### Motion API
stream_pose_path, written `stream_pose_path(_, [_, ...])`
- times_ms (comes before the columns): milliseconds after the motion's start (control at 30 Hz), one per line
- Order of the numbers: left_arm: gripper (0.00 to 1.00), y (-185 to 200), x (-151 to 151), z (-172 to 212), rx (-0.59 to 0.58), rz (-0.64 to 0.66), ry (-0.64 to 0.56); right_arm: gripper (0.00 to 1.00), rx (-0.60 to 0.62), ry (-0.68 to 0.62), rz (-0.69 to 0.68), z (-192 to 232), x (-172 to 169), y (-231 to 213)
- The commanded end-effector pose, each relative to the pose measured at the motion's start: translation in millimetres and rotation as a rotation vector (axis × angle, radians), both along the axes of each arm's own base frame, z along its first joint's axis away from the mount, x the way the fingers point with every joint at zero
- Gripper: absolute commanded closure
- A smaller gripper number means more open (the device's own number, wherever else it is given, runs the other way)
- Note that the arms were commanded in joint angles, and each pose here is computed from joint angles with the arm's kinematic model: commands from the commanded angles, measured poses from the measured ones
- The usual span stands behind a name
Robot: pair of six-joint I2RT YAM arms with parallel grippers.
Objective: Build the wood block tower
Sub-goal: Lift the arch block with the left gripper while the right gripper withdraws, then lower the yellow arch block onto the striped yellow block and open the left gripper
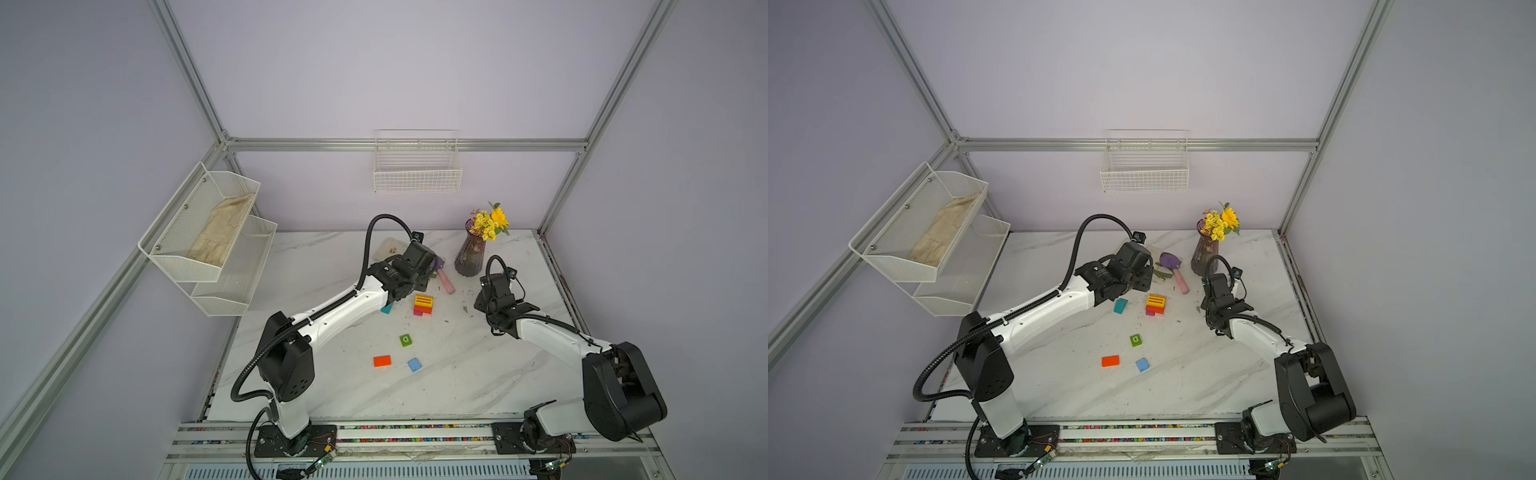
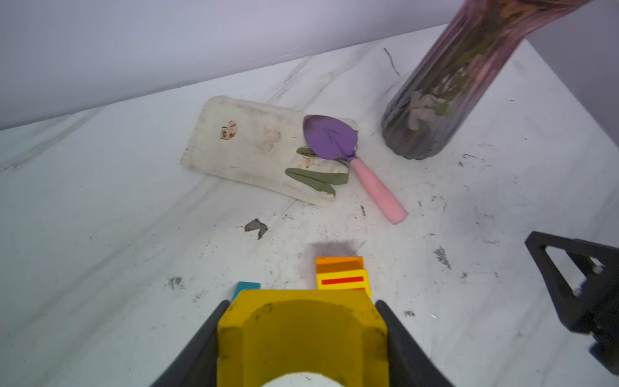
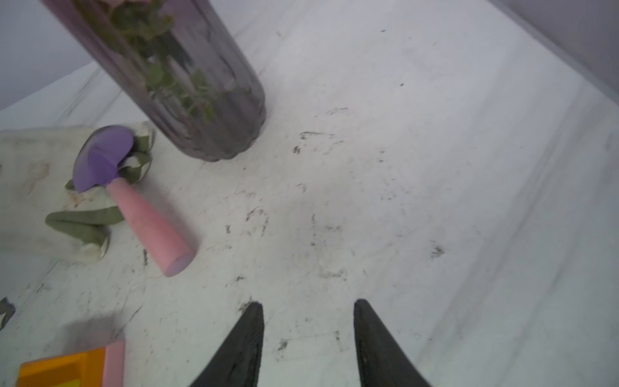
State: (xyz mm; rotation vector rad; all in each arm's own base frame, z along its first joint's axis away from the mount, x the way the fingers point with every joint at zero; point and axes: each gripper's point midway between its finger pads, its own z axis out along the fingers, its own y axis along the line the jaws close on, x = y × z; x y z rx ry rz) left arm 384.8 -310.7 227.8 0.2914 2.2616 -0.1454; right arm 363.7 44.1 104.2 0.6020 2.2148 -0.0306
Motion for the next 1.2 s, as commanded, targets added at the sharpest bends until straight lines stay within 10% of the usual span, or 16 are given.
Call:
stream_pose_path(0, [0.63, 3.4, -11.0, -5.3, -0.013, 0.049, -0.007, 0.52, -0.023, -0.047, -0.098, 1.3, -5.6, -29.9])
stream_pose_path(1167, [0.63, -60.4, 18.6, -91.7, 0.032, 0.074, 0.106, 0.52, 0.001, -0.014, -0.074, -12.9, -1.6, -26.7])
